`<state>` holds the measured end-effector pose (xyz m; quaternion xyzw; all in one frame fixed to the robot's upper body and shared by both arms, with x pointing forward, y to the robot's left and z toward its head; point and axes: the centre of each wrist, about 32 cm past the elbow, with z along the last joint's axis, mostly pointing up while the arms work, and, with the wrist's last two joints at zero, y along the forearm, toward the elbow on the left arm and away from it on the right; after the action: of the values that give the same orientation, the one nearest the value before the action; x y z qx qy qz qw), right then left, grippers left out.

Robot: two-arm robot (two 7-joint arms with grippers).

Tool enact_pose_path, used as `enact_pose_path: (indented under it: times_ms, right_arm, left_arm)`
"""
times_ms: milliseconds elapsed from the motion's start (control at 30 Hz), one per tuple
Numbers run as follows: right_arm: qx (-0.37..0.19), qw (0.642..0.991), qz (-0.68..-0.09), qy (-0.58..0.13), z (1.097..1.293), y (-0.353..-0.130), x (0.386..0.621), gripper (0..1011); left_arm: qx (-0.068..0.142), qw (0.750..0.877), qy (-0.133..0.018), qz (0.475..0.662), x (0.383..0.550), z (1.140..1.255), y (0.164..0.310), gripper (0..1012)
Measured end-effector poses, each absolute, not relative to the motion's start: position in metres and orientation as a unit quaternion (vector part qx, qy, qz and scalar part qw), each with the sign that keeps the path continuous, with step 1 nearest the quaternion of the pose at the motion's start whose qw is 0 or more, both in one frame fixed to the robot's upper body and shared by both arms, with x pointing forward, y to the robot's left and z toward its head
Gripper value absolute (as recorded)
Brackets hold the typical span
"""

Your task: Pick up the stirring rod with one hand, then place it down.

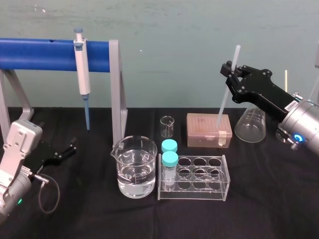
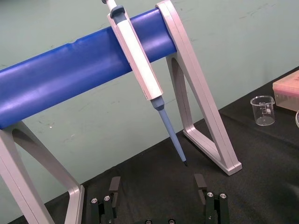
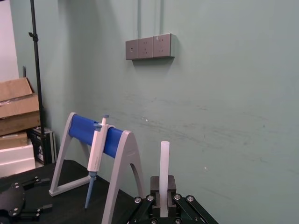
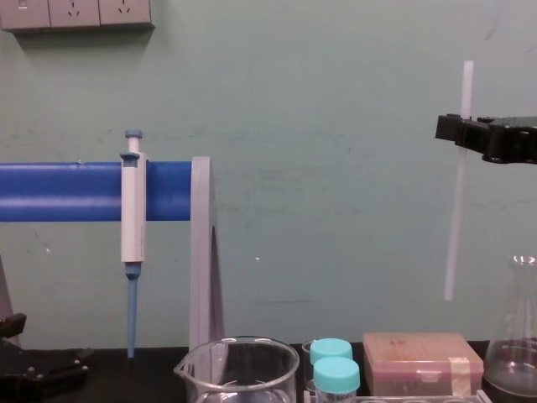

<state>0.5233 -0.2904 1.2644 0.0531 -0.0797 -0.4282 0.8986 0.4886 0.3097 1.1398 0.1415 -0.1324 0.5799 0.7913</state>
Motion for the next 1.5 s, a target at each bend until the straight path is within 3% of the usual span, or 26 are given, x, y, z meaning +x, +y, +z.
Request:
enact_pose_path:
  times_ms: [1100,1500]
  right_arm:
    - [0.051,0.900,-0.426,-0.076,1.263,-0.289,0.523,80]
    - [0.031,0.913,-0.404,-0.044,1.248,-0.282,0.519,80]
  left_arm:
    - [0.141,0.791,-0.132,0.580,0.489,1.140,0.310,1000]
    - [0.141,0.791,-0.132,0.580,0.489,1.140,0.310,1000]
